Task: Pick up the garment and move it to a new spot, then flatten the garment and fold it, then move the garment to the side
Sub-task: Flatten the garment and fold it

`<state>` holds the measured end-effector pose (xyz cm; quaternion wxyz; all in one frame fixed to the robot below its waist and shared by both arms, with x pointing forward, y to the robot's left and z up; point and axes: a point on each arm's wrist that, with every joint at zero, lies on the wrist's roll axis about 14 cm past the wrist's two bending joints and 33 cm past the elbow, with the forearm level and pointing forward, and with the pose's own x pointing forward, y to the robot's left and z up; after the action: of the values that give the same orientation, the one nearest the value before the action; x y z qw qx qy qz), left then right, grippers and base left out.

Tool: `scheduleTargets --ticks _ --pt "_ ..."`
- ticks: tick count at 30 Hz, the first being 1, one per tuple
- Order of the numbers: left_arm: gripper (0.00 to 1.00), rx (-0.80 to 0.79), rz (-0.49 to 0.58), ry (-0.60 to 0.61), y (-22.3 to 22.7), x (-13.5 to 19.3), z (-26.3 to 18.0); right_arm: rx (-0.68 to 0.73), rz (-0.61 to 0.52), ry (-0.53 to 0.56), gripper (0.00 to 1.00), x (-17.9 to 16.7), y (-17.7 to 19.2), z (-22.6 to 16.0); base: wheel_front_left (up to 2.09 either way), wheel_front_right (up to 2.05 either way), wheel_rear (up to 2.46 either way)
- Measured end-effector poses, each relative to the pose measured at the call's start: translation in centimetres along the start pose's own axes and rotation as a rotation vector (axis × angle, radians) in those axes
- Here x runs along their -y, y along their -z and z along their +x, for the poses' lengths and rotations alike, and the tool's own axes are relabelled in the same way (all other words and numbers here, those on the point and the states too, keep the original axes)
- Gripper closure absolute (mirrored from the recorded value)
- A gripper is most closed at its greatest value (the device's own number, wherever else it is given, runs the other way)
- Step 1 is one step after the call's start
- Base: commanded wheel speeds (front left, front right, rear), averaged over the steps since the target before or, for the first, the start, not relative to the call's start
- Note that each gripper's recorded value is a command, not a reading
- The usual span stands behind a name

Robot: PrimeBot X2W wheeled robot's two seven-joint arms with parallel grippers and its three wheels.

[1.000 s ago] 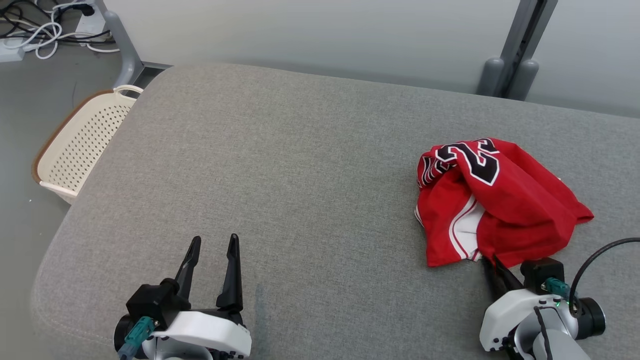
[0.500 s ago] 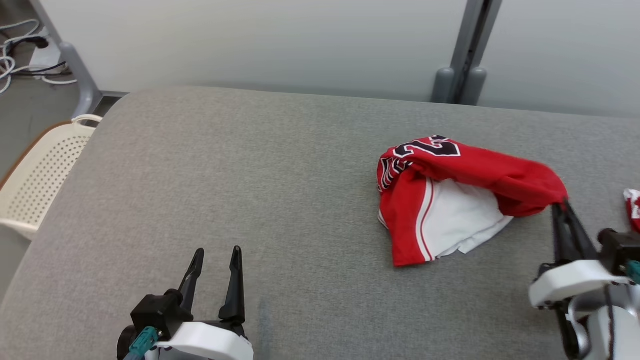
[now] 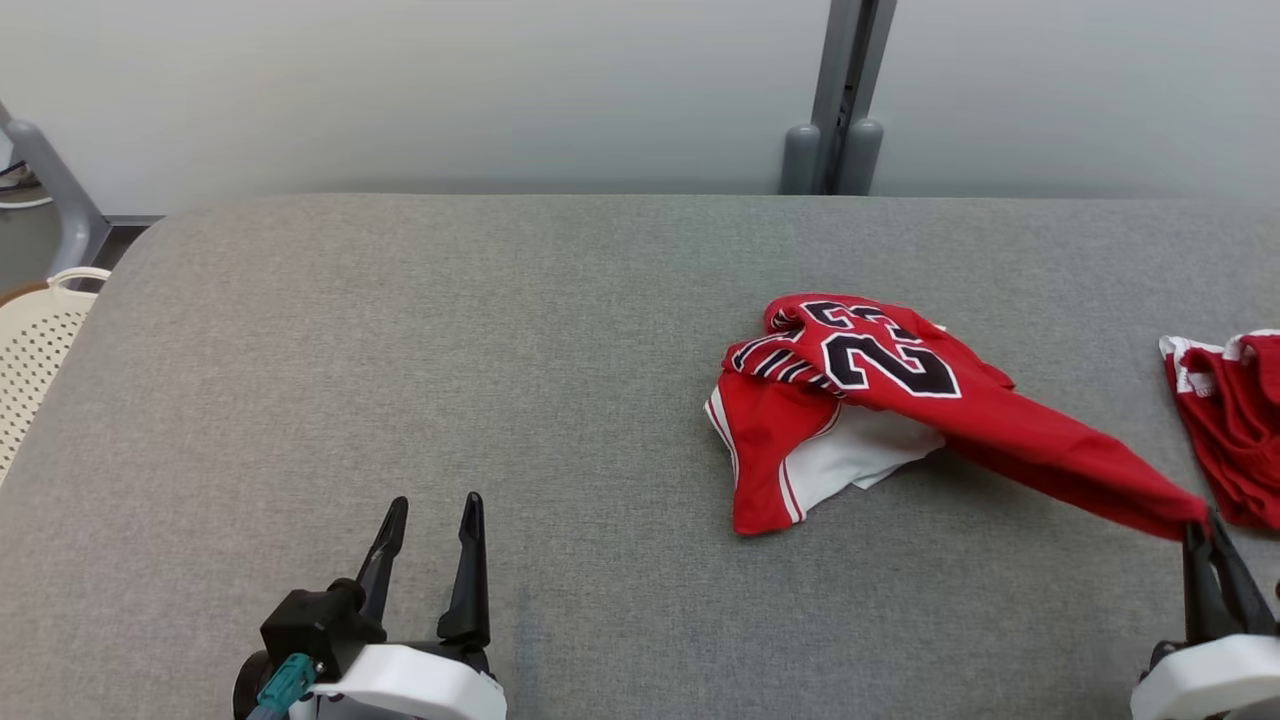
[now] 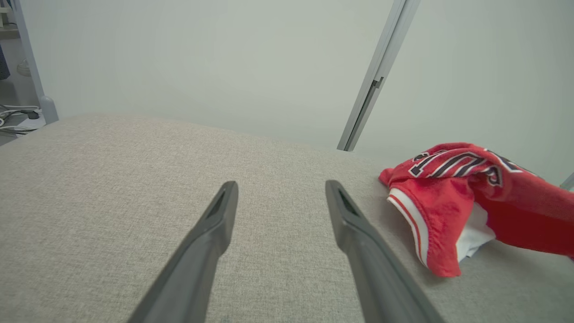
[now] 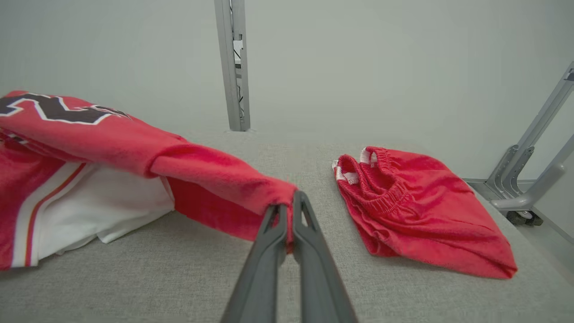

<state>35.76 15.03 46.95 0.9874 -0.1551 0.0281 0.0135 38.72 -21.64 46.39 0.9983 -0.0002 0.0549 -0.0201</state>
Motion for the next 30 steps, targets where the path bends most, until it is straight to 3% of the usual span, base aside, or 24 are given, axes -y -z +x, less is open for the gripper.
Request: scheduleTargets --ticks 8,19,30 --pt "0.0 -0.012 0.003 0.026 0.4 0.7 0.6 -0.078 0.022 0.033 1.0 1.1 2.6 -1.6 0.0 0.0 0.0" --pt "0.0 -0.005 0.009 0.019 0.2 0.4 0.6 -0.022 0.018 0.024 1.0 0.7 1.0 -0.4 0.0 0.0 0.0" --pt "0.0 -0.004 0.013 0.011 0.1 0.2 0.9 -0.185 -0.002 0.17 1.0 5.6 5.9 -3.0 0.0 0.0 0.0"
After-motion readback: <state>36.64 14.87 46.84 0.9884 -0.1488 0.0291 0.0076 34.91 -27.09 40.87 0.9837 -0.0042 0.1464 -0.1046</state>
